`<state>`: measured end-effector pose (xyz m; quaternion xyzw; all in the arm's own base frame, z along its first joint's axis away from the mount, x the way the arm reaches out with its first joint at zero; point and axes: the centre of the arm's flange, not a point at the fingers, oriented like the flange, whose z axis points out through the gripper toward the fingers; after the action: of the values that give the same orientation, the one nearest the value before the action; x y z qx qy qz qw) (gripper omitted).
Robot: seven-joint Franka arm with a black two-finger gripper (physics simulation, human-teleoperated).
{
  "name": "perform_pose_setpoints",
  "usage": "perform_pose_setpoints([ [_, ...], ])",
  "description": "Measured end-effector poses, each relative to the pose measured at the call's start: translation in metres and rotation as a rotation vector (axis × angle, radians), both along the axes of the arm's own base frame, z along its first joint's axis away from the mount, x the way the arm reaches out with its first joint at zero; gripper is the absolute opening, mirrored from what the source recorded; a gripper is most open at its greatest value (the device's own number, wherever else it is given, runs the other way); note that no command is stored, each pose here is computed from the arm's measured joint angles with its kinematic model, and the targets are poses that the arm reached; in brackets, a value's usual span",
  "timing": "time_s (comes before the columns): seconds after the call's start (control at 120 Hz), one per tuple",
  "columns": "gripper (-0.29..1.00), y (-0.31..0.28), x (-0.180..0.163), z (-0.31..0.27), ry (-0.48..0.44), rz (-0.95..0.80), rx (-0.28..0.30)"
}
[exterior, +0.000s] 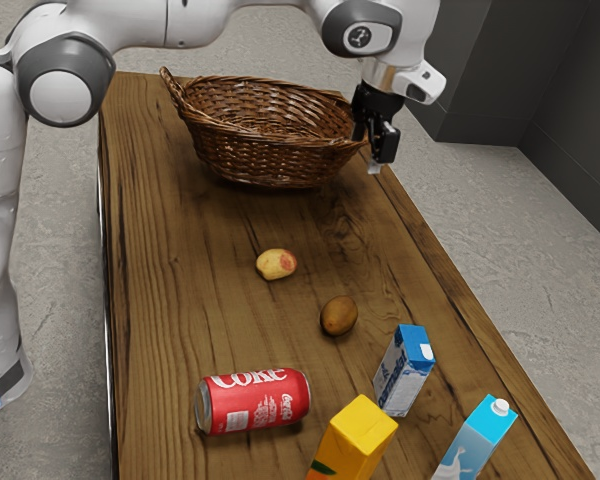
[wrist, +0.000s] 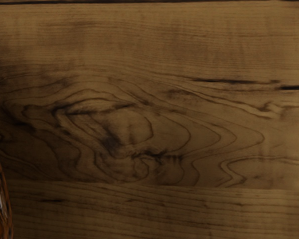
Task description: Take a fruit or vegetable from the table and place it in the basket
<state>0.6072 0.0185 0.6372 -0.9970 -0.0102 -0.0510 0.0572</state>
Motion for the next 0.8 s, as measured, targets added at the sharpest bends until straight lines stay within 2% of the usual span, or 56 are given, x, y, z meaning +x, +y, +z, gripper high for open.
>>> perform_pose_setpoints([
  [0.183, 0.7, -0.002, -0.003, 0.015, -0.021, 0.001, 0.023],
  [0.317, 0.7, -0.03, 0.01, -0.015, 0.039, -0.034, 0.009],
  [0.55, 0.7, -0.04, 0.011, -0.031, 0.082, 0.063, -0.091],
  [0.692, 0.7, -0.067, -0.009, -0.038, 0.177, 0.223, -0.232],
  [0.8, 0.7, -0.077, -0.025, -0.045, 0.22, 0.352, -0.27],
])
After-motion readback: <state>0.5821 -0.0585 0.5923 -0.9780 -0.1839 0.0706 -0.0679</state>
